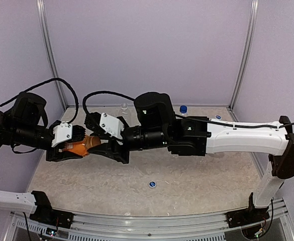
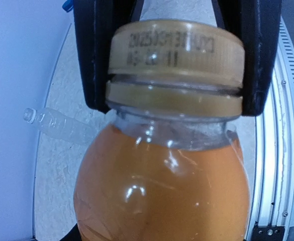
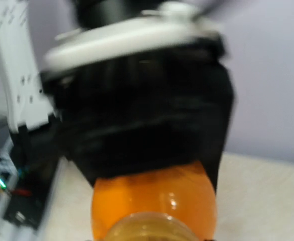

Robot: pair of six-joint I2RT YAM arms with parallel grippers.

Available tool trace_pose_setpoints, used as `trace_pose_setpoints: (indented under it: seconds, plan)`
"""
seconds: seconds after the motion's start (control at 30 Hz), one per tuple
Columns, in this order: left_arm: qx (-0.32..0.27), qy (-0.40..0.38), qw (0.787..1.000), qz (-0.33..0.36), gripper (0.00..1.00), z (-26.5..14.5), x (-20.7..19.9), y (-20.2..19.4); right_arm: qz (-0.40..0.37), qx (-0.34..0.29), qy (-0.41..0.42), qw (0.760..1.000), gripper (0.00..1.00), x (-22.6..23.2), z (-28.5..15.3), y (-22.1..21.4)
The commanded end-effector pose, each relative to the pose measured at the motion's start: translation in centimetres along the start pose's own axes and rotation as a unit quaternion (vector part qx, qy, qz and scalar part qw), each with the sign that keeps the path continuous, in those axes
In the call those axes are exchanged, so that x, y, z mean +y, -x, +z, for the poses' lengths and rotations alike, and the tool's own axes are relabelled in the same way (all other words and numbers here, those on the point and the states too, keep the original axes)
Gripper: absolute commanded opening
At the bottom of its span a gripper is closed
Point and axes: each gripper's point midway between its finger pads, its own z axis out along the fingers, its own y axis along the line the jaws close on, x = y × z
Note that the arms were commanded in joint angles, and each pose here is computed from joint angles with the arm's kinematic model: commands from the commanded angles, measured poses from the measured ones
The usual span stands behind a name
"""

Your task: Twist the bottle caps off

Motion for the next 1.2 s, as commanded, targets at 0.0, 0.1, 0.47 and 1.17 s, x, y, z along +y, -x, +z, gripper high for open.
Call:
trace_pose_setpoints:
  seconds: [0.0,0.1,0.47,1.17]
  plan:
    - [-0.06,-0.082,0.993,-0.058,0.31,-2.6,-3.0,2.2,-0.261,0.12,0.009,0.958,0.0,2.8,-1.3,-6.0]
    - [-0.064,-0.09,0.992,-0.059,0.31,-2.7,-3.1,2.5,-0.369,0.129,-0.028,0.92,0.0,3.0,-2.0,-5.7]
    - [-0.054,-0.07,0.995,-0.052,0.31,-2.2,-2.5,1.9,-0.445,0.111,-0.131,0.879,0.25,0.8,-3.2,-3.8]
    - [-0.059,0.225,0.972,0.035,0.35,-0.6,6.9,1.7,0.154,-0.073,-0.1,0.98,0.99,-4.9,-5.9,2.2]
